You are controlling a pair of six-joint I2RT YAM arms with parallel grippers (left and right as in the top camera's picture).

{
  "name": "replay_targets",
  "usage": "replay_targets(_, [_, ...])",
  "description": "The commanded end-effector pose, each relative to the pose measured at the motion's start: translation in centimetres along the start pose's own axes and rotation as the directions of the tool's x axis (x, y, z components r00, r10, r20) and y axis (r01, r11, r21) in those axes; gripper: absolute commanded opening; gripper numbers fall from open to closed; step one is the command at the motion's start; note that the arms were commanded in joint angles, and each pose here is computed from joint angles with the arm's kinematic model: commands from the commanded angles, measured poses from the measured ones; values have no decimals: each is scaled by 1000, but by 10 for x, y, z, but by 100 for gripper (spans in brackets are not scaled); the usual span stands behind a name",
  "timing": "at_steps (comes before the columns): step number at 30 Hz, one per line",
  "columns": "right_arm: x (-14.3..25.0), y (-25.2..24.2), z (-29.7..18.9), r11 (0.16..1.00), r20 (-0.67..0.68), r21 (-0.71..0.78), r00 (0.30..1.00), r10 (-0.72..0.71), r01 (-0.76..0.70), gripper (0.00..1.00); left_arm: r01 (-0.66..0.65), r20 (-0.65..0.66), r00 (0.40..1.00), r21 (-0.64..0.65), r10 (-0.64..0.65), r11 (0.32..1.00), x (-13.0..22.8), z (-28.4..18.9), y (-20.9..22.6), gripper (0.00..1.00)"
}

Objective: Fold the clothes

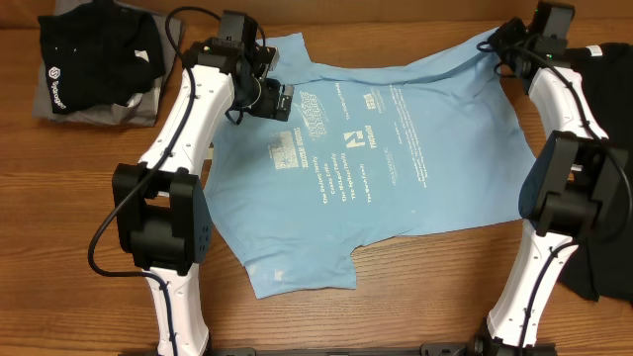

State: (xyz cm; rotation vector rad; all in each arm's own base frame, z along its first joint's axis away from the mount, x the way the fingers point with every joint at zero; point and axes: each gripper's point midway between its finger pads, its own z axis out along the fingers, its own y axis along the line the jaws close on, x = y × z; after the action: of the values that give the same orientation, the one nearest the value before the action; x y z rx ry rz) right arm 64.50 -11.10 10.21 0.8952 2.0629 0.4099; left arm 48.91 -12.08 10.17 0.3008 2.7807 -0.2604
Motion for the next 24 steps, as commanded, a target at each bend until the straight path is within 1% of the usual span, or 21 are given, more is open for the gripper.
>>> replay_targets(1, [-24,-7,3,998,115,55,993,20,-26,4,5,-19,1000,-7,-5,1000,5,12,3,100])
replay_targets(3, [-29,-10,6,999,134,46,991,22,-28,4,4,-14,1000,-7,-4,1000,4,12,3,100])
replay_targets(4, [-30,-12,7,999,138,45,990,24,-30,6,3,-12,1000,-7,-3,1000,3,13,3,100])
replay_targets(5, [-29,-15,9,998,138,48,990,24,-31,18,3,-9,1000,-7,-3,1000,3,13,3,100])
replay_targets(6, [-29,-17,10,998,137,50,990,26,-33,41,3,-7,1000,-7,-3,1000,2,13,3,100])
replay_targets(7, [-29,-20,11,998,134,57,991,20,-28,66,2,-5,1000,-7,-2,1000,1,13,3,100])
replay_targets(8, [-28,-22,11,998,128,65,992,13,-22,78,2,-3,1000,-6,-2,1000,1,13,3,100])
replay_targets(9, [-28,-26,10,997,122,74,993,4,-13,81,2,-1,1000,-6,-2,1000,1,13,3,100])
replay_targets(11, [-31,-30,6,996,111,91,994,-3,-7,84,0,8,1000,-6,0,1000,-2,13,3,100])
replay_targets(13, [-40,-39,-3,992,91,125,996,14,-25,85,-4,28,1000,-6,4,1000,-7,12,3,100])
replay_targets(15, [-50,-38,-15,992,46,115,998,36,-42,84,-15,57,998,-7,15,1000,-14,12,3,100])
replay_targets(16, [-51,-35,-20,995,15,96,999,33,-34,82,-17,75,997,-7,18,1000,-18,12,3,100])
replay_targets(17, [-50,-27,-26,999,-34,51,999,13,-11,77,-20,92,996,-8,20,1000,-23,13,3,97])
replay_targets(19, [-40,-13,-35,999,-131,-33,991,-22,18,63,-22,122,992,-9,23,1000,-30,14,4,86])
replay_targets(21, [-24,-12,-38,998,-206,-55,978,-38,27,45,-19,155,988,-9,20,1000,-39,20,5,75])
replay_targets(23, [-4,-24,-37,999,-272,-5,961,-40,40,30,-24,191,981,-10,25,1000,-49,30,7,63])
replay_targets(24, [6,-33,-36,998,-300,38,953,-34,47,24,-25,206,978,-14,27,1000,-53,35,8,52])
